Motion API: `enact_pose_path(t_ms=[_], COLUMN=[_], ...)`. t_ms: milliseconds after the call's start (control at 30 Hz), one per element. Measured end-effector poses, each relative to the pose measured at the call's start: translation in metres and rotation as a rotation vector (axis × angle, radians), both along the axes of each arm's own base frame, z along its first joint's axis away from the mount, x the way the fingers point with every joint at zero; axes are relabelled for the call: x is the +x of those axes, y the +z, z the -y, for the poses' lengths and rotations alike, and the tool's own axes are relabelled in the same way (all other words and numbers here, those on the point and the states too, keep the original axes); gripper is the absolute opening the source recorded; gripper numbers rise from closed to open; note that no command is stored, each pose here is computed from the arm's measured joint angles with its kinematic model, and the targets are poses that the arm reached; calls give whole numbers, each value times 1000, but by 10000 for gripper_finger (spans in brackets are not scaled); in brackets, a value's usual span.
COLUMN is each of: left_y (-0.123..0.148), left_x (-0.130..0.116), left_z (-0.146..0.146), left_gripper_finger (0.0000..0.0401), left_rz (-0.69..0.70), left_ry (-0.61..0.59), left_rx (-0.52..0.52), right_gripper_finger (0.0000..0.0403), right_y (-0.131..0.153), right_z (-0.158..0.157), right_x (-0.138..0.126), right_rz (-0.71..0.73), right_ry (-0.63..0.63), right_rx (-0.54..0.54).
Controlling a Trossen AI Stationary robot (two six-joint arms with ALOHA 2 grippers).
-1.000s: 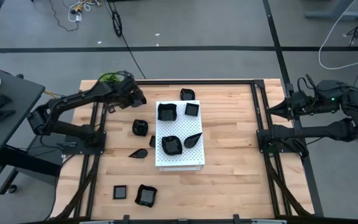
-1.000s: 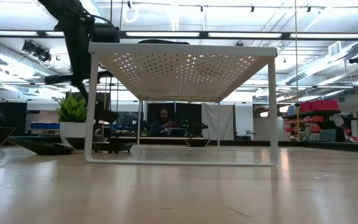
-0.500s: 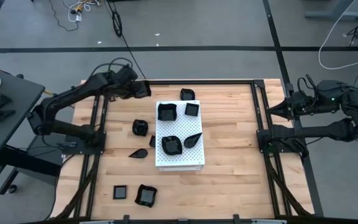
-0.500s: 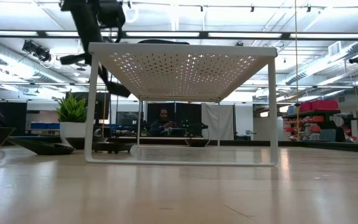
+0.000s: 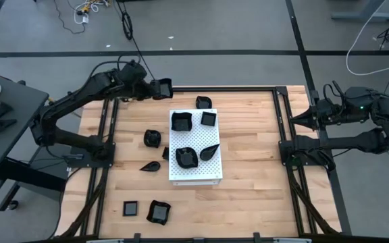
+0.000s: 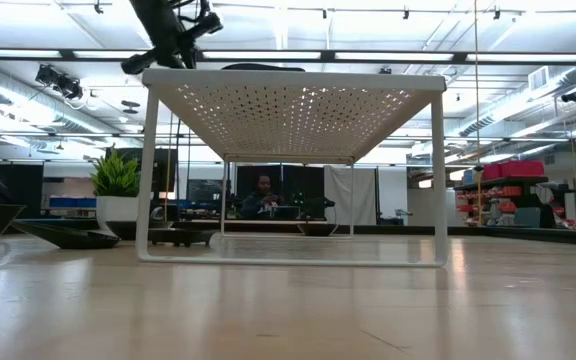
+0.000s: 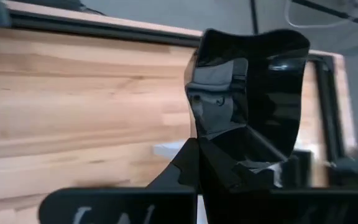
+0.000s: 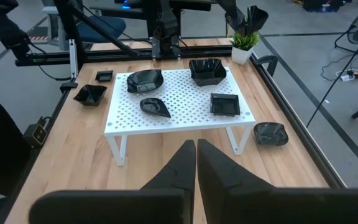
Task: Pick & Place Mini shaped plates
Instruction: Stack the black distorted square plate on top of the other black distorted square plate on the shelf
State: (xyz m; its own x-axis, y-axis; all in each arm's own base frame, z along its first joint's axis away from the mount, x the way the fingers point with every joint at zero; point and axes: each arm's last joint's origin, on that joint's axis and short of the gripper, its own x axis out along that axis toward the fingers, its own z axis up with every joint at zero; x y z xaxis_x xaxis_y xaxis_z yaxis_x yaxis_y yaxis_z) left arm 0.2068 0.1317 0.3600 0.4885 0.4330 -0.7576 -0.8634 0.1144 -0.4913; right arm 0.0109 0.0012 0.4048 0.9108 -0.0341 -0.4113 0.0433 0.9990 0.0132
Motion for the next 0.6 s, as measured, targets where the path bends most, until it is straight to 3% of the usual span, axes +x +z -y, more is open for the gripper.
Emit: enact_pose_path(t_ms=[600], left_y=[2], left_x=[23], left_z=[45], left_gripper_finger=[5], left_rz=[43], left_ry=[-220], left_rx=[-65], right_gripper_finger=[22], right_y=[0], right_z=[0], right_x=[0], right_rz=[0], right_ry=[1], right_rx=[0])
